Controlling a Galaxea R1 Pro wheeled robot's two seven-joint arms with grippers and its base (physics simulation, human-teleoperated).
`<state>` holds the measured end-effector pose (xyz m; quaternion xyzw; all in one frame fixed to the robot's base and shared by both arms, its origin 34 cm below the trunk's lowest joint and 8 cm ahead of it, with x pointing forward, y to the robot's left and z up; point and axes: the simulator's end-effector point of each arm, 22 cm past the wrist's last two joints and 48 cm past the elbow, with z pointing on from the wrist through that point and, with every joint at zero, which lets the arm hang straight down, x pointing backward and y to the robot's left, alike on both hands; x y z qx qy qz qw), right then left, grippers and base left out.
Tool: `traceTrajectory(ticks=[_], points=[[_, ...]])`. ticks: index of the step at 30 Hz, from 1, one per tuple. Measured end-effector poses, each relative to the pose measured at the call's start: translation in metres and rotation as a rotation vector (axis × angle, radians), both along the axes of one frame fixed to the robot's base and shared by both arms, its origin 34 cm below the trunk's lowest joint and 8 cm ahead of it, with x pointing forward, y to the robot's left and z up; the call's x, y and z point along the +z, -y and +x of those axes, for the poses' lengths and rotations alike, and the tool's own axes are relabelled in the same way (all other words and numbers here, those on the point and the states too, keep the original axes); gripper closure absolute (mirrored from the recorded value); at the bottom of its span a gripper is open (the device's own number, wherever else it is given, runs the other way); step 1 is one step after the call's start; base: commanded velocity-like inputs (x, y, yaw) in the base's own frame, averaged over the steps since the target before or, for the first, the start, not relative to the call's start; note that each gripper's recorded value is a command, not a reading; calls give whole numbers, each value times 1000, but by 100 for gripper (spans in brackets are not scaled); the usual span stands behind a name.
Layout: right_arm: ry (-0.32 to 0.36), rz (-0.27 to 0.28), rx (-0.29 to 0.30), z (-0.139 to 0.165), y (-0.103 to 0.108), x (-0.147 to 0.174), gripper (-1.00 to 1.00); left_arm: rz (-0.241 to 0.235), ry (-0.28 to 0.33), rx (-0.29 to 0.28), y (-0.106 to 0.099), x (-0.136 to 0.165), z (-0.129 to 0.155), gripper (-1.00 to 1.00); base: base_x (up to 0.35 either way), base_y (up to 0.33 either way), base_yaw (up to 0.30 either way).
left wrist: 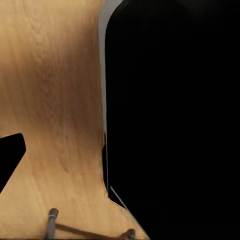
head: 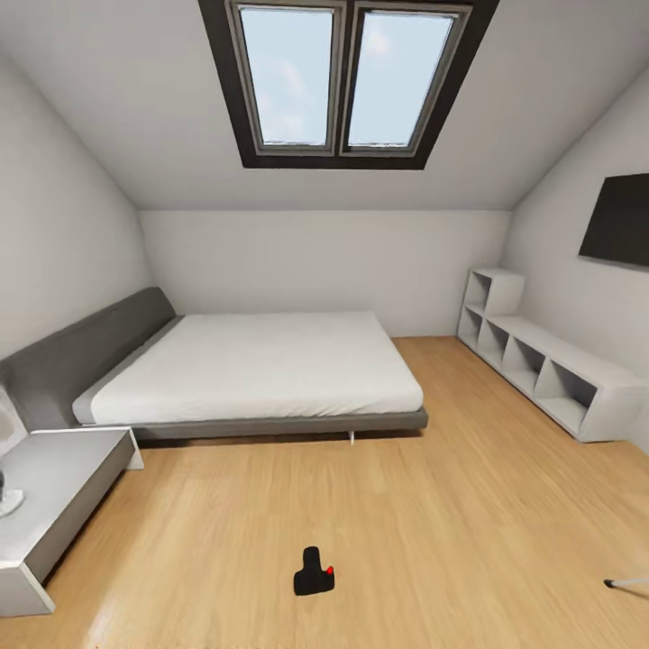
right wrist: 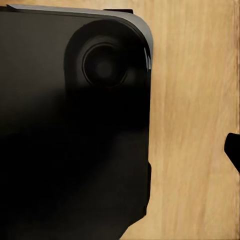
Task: Attach the digital camera to the camera tripod in the bedroom.
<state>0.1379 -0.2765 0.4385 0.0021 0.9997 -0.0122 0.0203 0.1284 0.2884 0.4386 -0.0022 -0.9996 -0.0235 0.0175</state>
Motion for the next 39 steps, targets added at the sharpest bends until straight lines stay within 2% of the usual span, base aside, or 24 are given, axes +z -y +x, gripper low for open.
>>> traceTrajectory(ticks=[6,15,31,39], points=[[-1,0,0,-1,0,0,-100,8,0,1,-7,0,0,-100,127,-226,98],[-2,0,1,-1,0,0,-100,11,0,1,-8,1,0,-100,250,-45,13],[4,0,2,0,0,0,-100,13,0,2,-10,1,0,-100,23,-1,0],[55,0,5,12,0,1,-100,28,0,3,-22,1,0,-100,22,0,0]])
